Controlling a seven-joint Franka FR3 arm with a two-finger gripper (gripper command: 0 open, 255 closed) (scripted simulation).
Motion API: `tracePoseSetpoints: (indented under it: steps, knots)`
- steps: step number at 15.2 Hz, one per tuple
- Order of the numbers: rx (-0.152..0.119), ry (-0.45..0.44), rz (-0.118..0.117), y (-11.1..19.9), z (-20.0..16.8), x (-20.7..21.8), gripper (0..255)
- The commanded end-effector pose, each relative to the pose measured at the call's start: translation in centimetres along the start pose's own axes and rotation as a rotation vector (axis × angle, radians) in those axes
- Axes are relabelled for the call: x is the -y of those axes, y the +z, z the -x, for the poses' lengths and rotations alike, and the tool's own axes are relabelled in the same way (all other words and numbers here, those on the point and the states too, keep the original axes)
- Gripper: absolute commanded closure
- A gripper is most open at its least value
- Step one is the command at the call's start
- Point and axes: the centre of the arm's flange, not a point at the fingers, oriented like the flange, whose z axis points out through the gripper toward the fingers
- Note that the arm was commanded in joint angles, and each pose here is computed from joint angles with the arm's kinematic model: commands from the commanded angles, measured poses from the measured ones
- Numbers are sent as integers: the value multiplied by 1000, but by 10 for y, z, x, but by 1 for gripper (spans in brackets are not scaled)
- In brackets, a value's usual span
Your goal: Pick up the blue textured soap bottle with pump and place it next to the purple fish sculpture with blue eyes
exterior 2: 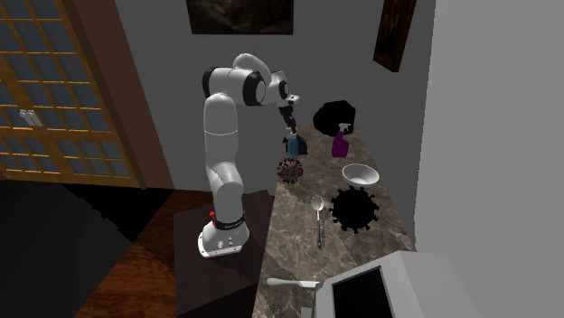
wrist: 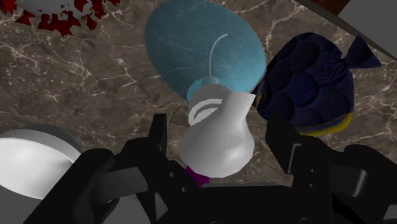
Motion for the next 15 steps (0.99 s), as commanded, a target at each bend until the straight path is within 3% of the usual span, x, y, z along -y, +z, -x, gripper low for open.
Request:
tracePoseSetpoints:
  steps: [1,5,9,15]
  knots:
    - [0,0,0,0,0,0,0]
    - [0,0,0,0,0,0,0]
    - [0,0,0,-50,0,0,0]
    - [0,0,0,-50,0,0,0]
